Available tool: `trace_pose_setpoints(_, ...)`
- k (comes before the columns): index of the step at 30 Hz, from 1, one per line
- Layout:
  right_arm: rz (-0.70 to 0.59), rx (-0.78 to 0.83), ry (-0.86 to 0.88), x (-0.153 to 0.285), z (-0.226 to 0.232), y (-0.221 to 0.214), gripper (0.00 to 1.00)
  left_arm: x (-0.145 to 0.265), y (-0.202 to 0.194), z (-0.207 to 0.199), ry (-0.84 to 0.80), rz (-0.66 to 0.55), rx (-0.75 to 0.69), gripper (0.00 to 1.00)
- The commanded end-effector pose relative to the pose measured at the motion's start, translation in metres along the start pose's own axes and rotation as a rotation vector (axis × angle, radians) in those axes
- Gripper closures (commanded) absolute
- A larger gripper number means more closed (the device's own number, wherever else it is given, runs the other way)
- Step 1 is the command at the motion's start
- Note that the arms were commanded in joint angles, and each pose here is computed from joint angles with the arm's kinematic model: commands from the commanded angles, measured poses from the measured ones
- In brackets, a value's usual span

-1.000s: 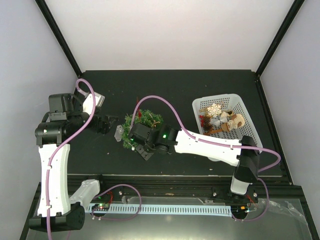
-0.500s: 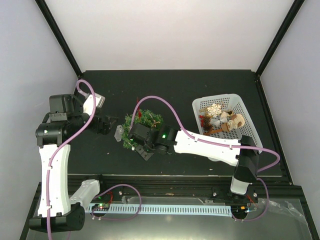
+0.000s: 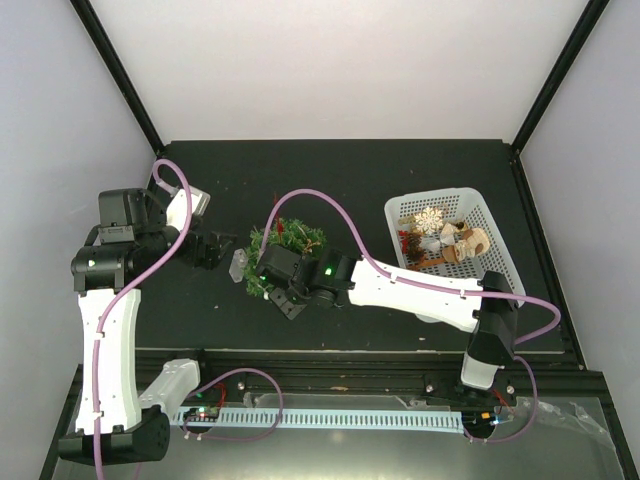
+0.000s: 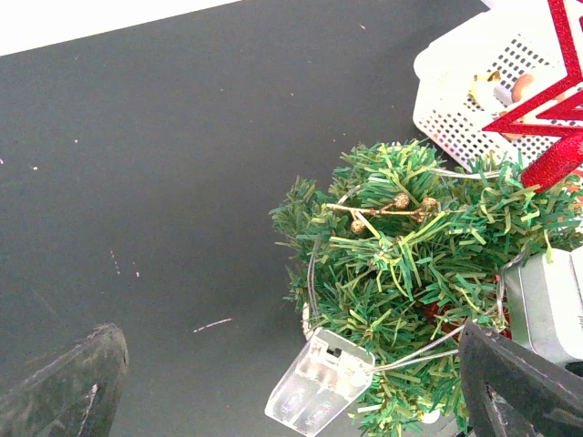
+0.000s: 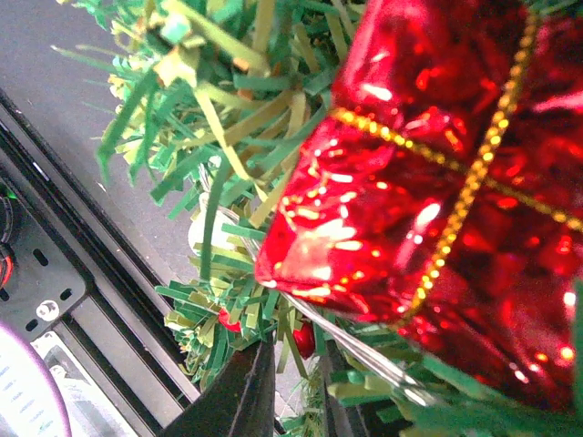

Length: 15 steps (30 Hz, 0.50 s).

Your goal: Decorate the small christmas tree

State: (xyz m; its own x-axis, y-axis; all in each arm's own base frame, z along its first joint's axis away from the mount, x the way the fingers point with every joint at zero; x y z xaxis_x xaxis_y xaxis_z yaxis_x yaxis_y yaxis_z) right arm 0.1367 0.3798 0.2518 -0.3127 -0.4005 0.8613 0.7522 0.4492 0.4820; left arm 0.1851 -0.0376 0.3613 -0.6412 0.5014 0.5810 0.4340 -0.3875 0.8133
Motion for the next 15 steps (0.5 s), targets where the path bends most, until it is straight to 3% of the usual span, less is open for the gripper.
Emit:
trace_pose_setpoints(1,-0.055,-0.024,0.003,0.021,-0.003,0.011,0.81,0.005,0.001,-0.004,-0.005,-0.015,0.01,0.01)
trace_pose_setpoints(11,-0.07,-0.046,0.019,0.038,-0.011,0.004,0.8,0.005,0.001,-0.004,-0.008,-0.01,0.012,0.01)
trace_pose_setpoints(15,-0.065,-0.045,0.037,0.042,-0.013,-0.001,0.75,0.005,0.001,-0.004,-0.01,-0.011,0.012,0.01)
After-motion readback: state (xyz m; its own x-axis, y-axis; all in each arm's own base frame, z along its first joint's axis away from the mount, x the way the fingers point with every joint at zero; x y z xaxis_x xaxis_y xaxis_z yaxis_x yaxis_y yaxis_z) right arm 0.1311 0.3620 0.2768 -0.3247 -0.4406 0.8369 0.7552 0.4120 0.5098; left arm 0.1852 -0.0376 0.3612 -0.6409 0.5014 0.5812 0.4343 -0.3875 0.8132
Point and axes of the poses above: each gripper's point midway between its finger pads, its own x axis back along the fingers, its own z axis along the line the jaws close on, y = z × x, the point moved 7 cm from there along x, back along the fingers, and after that the axes turned 14 degrees about -x, right-handed, at the moved point
